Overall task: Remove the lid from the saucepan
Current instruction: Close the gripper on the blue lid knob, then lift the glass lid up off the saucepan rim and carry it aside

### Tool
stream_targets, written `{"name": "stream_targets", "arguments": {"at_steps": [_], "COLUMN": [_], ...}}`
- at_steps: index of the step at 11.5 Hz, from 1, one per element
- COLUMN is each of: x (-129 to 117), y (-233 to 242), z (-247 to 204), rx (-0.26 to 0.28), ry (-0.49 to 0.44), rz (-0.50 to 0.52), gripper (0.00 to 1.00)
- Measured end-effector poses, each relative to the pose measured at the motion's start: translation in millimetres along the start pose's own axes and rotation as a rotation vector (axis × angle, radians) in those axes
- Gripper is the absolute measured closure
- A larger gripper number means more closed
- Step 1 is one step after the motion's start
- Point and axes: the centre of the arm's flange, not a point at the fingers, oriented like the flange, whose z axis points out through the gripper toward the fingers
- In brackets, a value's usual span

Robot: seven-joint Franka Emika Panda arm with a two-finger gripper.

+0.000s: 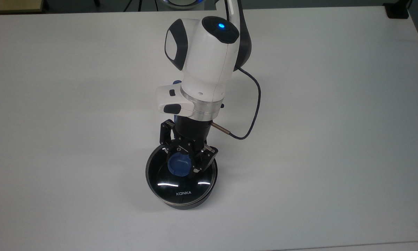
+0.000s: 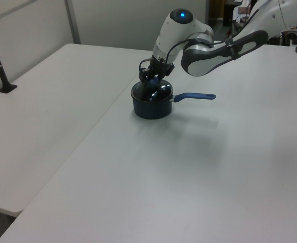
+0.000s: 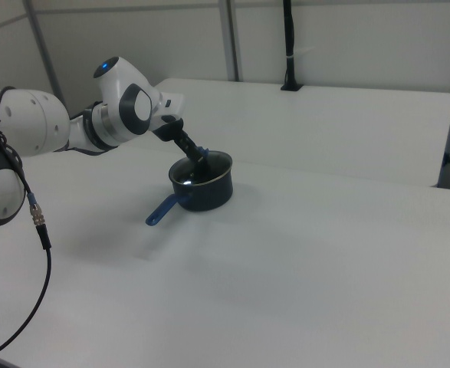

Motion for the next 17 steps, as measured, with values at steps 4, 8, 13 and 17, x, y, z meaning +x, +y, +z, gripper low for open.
{"name": "stream_targets", "arguments": {"at_steps": [4, 8, 13, 17], "x": [-0.9, 12.3, 35.9, 61.3], "y": [-1.9, -3.0, 30.7, 124.6], "z": [-1.3, -25.7, -69.5, -137.1], "rx": [-0.005, 0.018, 0.014, 0.068], "ry": [0.013, 0.039, -0.091, -0.368], "rz": [-0.028, -0.07, -0.167, -0.474], "gripper": [0.35, 0.35, 0.35, 0.35]}}
